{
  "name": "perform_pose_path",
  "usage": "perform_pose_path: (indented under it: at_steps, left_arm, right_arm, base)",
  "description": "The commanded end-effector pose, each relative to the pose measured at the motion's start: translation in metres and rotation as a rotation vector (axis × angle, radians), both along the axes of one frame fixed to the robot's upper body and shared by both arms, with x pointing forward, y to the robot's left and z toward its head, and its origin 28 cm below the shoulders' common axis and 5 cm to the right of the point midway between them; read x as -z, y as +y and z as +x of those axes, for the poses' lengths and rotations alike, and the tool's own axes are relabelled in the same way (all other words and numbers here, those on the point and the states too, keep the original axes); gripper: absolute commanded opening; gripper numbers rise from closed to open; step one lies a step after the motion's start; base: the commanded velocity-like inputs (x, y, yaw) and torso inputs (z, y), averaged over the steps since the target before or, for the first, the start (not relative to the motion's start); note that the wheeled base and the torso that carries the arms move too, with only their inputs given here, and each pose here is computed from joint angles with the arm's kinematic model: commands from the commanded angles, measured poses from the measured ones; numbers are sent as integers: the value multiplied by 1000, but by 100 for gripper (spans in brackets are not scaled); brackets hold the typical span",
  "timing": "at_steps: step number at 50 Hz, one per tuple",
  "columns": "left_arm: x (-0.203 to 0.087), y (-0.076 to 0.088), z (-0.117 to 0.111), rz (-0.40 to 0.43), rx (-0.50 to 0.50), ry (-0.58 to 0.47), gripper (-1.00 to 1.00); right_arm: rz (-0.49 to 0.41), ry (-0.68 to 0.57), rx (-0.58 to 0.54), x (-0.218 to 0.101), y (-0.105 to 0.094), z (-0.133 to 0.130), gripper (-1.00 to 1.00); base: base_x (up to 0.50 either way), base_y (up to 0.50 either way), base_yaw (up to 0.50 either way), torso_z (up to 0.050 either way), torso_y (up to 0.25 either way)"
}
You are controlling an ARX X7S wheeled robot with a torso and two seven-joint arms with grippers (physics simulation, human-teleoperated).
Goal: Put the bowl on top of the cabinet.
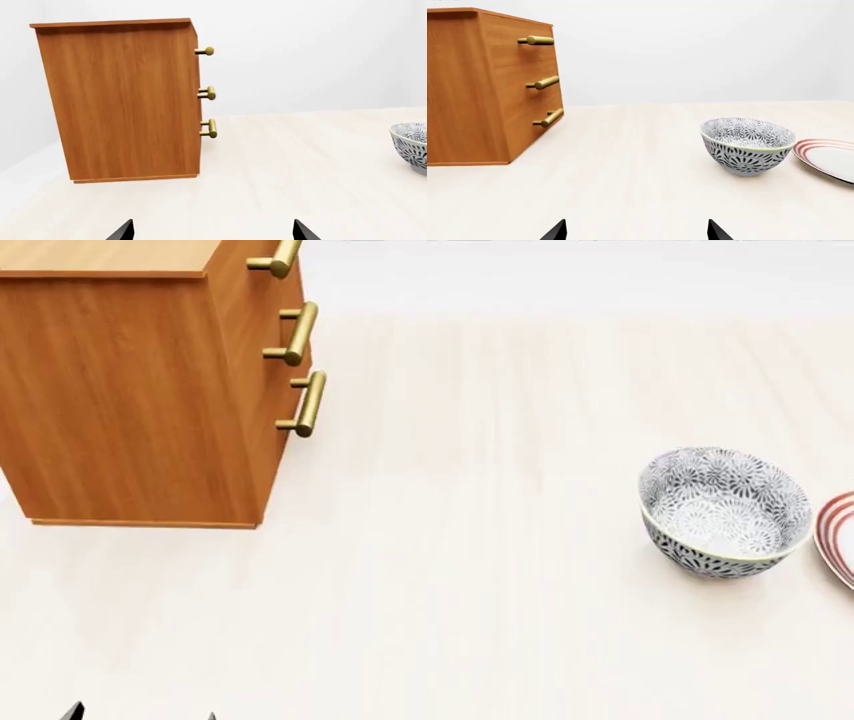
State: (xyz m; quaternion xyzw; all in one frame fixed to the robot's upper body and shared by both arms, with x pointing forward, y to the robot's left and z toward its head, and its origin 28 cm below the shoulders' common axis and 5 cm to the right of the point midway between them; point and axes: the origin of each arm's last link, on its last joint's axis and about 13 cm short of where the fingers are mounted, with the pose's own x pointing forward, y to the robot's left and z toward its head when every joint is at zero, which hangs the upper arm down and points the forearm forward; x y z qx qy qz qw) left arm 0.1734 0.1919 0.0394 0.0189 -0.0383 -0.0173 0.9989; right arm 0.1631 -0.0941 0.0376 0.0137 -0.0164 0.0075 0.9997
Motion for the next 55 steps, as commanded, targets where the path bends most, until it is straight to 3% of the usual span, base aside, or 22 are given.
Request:
perform_pose_path:
  at_steps: [1, 55]
  left_arm:
    - [-1, 0, 0, 3, -10, 3, 100]
    - [1, 0, 2, 9, -10, 11, 100]
  right_arm:
    - [9, 0, -16, 0, 0, 0, 100]
    - [0, -2, -20, 1, 1, 0, 100]
  base:
    - [355, 0, 0, 0, 0]
    - [369, 0, 0, 0, 0]
